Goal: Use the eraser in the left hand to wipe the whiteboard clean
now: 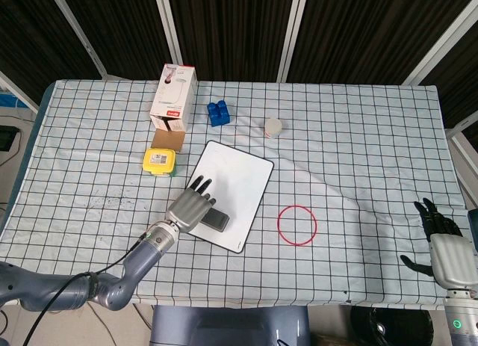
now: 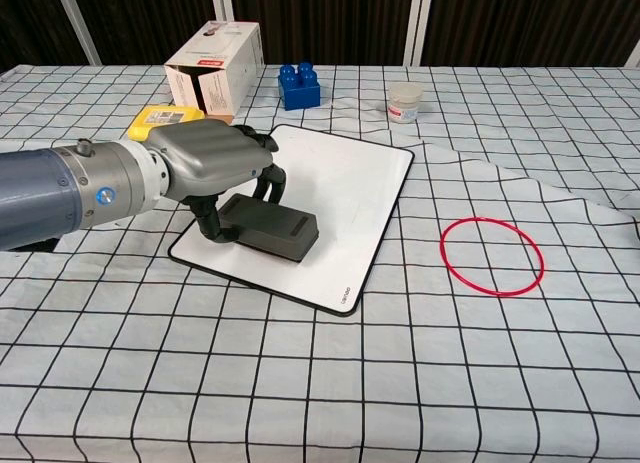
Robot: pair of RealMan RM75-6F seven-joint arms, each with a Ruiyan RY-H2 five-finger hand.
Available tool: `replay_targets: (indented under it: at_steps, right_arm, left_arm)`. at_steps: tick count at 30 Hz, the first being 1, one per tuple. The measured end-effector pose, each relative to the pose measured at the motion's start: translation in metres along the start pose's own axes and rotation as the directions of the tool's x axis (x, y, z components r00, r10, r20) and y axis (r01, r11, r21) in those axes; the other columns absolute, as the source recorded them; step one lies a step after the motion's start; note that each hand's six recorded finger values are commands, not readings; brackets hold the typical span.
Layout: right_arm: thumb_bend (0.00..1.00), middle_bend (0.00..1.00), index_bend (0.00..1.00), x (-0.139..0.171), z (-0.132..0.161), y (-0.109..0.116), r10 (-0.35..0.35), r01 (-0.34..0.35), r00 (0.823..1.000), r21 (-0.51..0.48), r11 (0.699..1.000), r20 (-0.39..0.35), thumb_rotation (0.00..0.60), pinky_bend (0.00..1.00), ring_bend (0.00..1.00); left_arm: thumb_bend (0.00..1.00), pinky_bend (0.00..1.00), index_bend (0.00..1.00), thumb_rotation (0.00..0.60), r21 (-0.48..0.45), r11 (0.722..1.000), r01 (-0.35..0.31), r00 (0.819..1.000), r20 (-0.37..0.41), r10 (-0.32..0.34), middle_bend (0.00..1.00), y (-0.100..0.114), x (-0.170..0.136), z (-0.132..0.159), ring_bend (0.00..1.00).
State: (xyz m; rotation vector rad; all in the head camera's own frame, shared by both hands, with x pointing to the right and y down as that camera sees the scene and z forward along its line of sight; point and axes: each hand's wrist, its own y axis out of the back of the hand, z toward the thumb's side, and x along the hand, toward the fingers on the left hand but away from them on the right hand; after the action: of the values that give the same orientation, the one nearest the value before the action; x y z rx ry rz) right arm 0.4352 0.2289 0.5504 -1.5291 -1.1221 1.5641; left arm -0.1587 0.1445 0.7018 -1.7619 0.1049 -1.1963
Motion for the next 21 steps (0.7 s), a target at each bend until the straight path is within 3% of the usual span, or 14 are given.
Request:
replay_targets:
  at_steps: [10, 21]
  right_arm:
    - [0.04, 0.03, 0.0, 0.0, 0.0, 0.0, 0.0, 0.0, 1.0, 0.0, 1.0, 0.001, 0.6, 0.2, 0.18]
    - [0.04, 0.03, 0.0, 0.0, 0.001, -0.001, 0.004, -0.004, 1.0, 0.001, 1.0, 0.001, 0.6, 0.2, 0.18]
  left_arm:
    - [0.33, 0.07, 0.43, 0.6, 0.007, 1.0, 0.026, 1.0, 0.004, -0.026, 0.46, -0.006, -0.008, -0.004, 0.03]
    - [0.33, 0.07, 0.43, 0.6, 0.036, 0.999, -0.007, 1.0, -0.009, 0.008, 0.46, 0.001, 0.007, 0.0, 0.03]
